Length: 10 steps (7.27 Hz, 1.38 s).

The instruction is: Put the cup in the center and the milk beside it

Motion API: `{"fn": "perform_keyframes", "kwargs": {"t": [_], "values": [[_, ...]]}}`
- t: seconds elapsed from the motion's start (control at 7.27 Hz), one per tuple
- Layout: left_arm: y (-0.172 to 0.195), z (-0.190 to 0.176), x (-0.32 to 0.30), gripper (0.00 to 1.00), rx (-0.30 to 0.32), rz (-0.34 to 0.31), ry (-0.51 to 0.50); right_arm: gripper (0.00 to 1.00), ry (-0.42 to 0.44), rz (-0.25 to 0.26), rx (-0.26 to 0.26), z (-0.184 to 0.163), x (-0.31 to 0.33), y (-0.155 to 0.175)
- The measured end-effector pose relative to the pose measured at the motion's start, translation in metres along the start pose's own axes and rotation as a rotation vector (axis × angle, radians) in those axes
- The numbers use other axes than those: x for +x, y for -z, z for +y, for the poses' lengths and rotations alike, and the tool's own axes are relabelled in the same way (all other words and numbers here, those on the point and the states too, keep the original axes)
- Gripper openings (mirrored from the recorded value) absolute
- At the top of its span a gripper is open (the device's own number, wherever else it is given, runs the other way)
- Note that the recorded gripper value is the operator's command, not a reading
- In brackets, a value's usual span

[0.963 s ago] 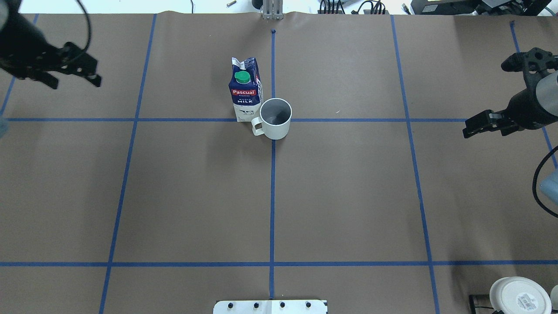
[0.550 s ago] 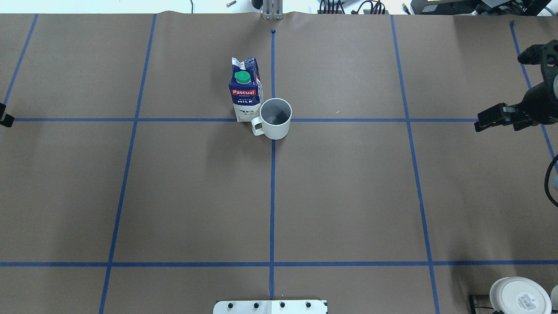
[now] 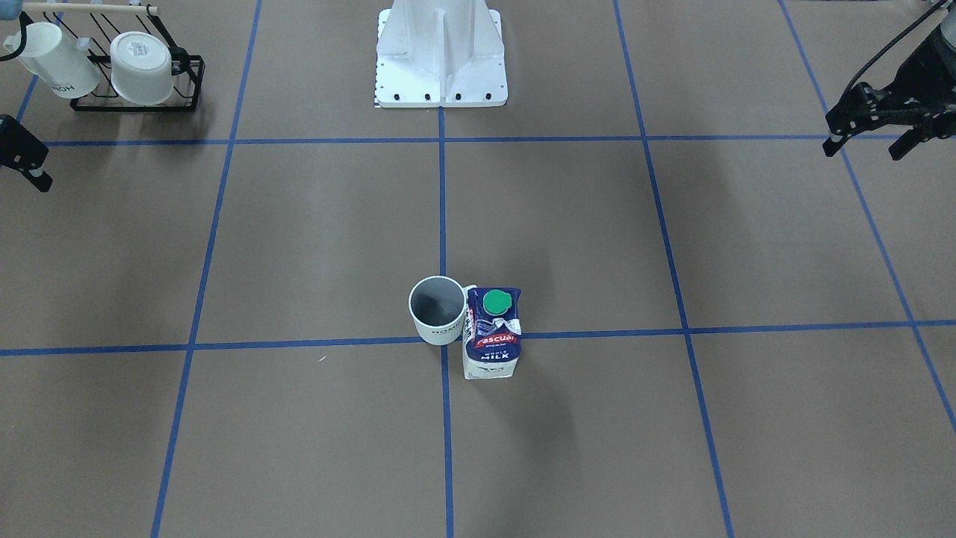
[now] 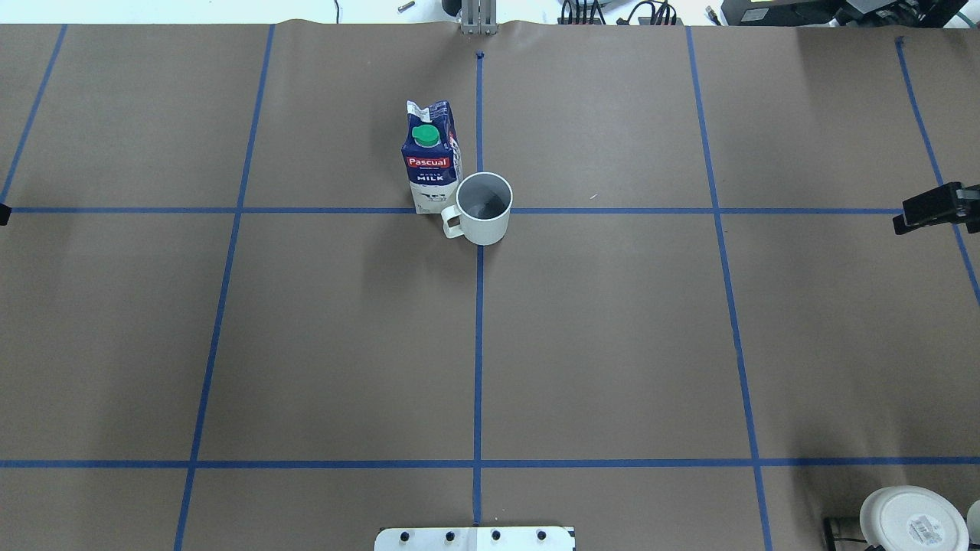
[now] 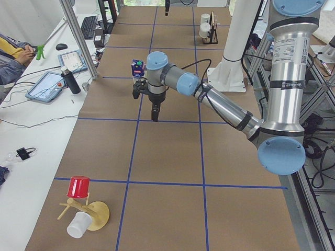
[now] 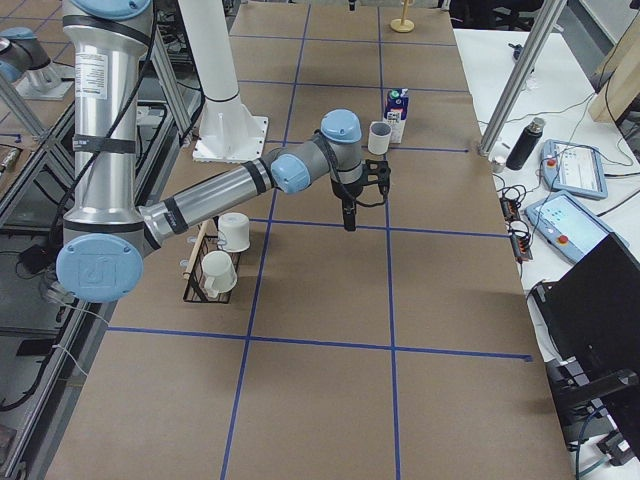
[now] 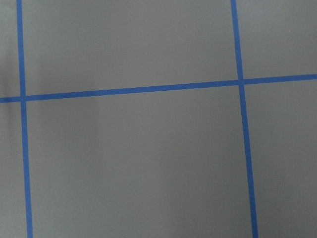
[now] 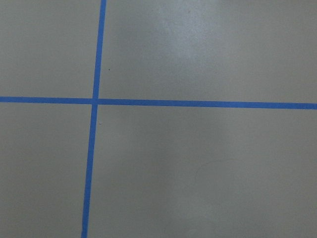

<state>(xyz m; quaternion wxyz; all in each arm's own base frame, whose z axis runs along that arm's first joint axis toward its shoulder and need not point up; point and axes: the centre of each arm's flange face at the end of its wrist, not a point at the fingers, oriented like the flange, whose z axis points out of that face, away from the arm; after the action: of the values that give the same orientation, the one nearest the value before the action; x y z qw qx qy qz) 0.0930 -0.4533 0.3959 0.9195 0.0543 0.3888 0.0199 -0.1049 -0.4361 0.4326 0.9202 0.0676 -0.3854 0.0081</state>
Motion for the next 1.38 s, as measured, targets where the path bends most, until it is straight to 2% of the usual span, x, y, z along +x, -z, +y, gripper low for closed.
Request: {"fn": "perform_keyframes", "kwargs": {"t": [0.28, 0.55, 0.96, 1.38], "values": [[0.0, -0.003, 0.031, 0.98, 0.009, 0.009, 0.016, 1.0, 0.036, 0.018, -0.025, 0.0, 0.003, 0.003], [-0.021, 0.006, 0.073, 0.98, -0.011, -0.009, 0.041, 1.0, 0.041, 0.004, -0.036, 0.001, 0.001, 0.005], [-0.029, 0.012, 0.083, 0.98, 0.002, -0.044, 0.037, 1.0, 0.041, -0.007, -0.038, 0.002, -0.001, 0.006], [-0.025, 0.016, 0.09, 0.98, -0.007, -0.017, 0.034, 1.0, 0.04, -0.01, -0.037, 0.002, -0.002, 0.007]]}}
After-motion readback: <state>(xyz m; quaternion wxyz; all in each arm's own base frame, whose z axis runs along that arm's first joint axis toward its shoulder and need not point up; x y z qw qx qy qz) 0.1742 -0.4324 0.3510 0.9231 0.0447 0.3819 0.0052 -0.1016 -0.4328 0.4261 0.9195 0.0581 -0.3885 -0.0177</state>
